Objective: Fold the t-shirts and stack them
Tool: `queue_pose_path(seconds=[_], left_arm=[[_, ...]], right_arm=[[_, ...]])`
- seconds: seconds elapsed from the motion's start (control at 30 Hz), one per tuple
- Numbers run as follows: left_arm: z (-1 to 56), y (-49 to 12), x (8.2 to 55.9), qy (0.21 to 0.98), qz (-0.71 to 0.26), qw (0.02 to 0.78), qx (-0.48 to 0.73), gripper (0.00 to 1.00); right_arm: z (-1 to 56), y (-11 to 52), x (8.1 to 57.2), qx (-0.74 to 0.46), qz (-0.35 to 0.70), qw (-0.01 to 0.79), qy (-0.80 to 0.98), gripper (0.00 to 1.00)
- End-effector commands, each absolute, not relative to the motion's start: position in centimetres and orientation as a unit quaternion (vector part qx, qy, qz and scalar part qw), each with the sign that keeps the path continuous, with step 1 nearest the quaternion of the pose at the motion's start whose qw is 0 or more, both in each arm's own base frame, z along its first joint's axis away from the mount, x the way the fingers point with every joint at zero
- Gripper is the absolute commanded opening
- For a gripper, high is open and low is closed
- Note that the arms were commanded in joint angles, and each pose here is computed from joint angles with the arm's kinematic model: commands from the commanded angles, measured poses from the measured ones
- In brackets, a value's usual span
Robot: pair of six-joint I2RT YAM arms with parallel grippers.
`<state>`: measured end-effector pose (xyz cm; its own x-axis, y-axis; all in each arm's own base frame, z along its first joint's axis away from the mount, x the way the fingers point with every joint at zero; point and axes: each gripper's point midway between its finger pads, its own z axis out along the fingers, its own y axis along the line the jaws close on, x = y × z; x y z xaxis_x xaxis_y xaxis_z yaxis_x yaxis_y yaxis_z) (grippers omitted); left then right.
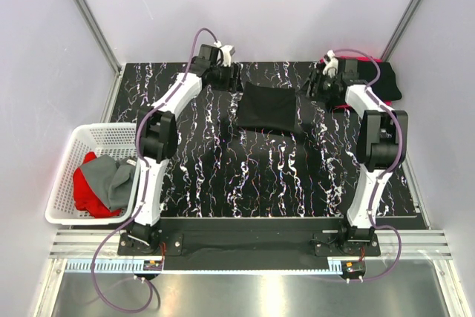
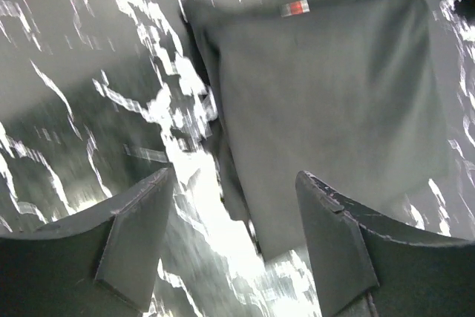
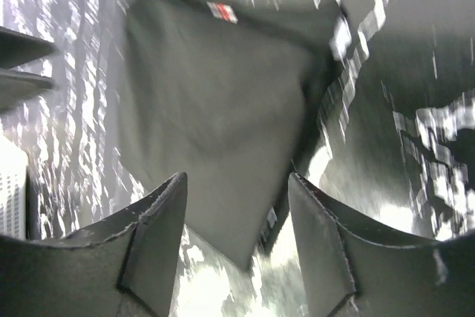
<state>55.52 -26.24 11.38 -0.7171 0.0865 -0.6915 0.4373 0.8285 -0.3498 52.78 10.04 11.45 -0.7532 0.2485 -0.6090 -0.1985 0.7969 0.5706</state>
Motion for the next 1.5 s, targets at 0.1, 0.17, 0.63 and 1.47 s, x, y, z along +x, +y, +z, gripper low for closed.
queue_pose_path(seconds=[0.1, 0.17, 0.63, 1.47], left_arm=[[17.4, -26.5, 49.9, 0.854, -0.388, 0.301, 0.172, 0.63], [17.3, -27.6, 47.9, 0.835, -0.452, 0.256, 0.182, 0.62], [10.7, -30.1, 46.2, 0.823, -0.54, 0.136, 0.11, 0.61], [5.3, -31.4, 44.8, 0.856, -0.499, 0.094, 0.101, 0.62]], right_arm=[[7.9, 10.0, 48.7, 0.019, 0.346, 0.281, 0.895, 0.66], [7.1, 10.1, 48.8, 0.027, 0.35, 0.27, 0.896, 0.67], [1.8, 12.8, 49.9, 0.06, 0.409, 0.187, 0.891, 0.69], [0.3, 18.2, 49.1, 0.019, 0.436, 0.151, 0.887, 0.23]])
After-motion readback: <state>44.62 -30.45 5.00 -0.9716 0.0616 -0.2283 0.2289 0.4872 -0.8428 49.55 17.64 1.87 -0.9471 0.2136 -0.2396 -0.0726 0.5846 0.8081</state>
